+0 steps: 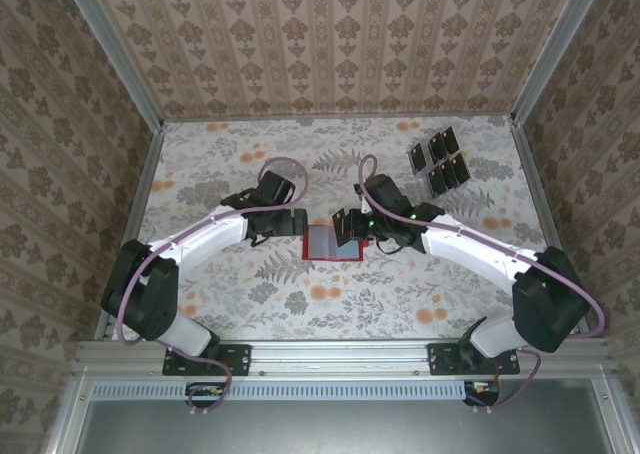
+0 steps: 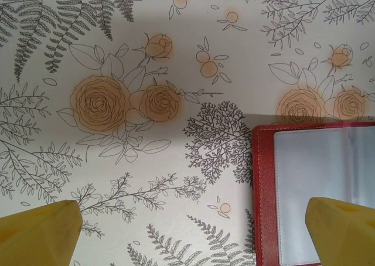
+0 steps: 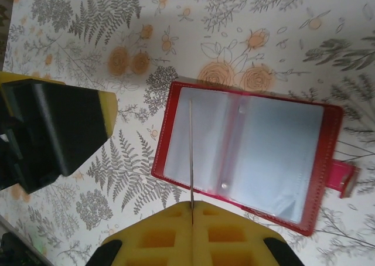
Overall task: Put the credit cards into the card holder
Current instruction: Insert the credit card into the card slot.
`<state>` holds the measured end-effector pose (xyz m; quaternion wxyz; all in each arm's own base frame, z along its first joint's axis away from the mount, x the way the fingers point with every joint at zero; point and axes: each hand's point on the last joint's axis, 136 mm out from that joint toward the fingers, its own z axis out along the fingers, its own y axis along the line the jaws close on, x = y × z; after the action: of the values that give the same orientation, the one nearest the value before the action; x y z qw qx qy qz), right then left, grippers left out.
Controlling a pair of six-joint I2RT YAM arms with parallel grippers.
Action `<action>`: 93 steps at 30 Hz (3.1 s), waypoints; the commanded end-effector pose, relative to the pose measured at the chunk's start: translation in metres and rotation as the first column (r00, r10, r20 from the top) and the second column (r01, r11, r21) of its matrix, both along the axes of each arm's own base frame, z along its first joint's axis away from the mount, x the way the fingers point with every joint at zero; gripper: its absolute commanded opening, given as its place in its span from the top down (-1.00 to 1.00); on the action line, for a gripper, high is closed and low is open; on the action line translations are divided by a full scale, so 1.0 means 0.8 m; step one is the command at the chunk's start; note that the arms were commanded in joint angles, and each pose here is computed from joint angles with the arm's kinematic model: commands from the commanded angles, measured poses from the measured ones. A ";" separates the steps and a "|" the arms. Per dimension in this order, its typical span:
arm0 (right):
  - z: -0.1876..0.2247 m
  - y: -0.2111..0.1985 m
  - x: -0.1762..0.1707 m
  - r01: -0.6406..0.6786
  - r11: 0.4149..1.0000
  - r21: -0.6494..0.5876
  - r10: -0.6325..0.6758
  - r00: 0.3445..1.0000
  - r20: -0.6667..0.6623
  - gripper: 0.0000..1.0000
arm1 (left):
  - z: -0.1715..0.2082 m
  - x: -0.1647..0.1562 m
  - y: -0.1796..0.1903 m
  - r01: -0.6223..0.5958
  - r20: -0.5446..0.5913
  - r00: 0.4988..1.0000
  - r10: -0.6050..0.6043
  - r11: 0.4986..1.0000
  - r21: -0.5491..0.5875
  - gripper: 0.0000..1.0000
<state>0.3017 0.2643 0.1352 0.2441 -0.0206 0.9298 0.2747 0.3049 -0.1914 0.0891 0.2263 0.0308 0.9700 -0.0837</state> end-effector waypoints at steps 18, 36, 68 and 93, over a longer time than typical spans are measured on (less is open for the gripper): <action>-0.082 -0.036 0.006 0.139 0.989 -0.043 -0.140 0.990 -0.021 1.00 | -0.010 -0.012 -0.015 0.105 -0.009 0.994 -0.104 0.992 0.076 -1.00; -0.122 -0.066 -0.004 0.171 0.981 -0.092 -0.178 0.981 -0.073 1.00 | -0.025 -0.020 -0.058 0.258 -0.005 0.965 -0.262 0.946 0.197 -0.99; -0.118 -0.066 -0.004 0.160 0.987 -0.012 -0.161 0.983 -0.093 1.00 | -0.094 -0.047 0.004 0.174 -0.128 0.983 -0.135 0.913 0.368 -0.99; -0.065 0.011 0.030 0.081 0.945 0.316 -0.082 0.997 -0.011 1.00 | -0.098 -0.049 0.003 0.172 -0.133 0.982 -0.132 0.914 0.366 -0.99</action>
<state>0.3202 0.2625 0.0752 0.2460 0.0589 0.8892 0.3813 0.2794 -0.2081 0.0262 0.1894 0.1448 0.9697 0.0527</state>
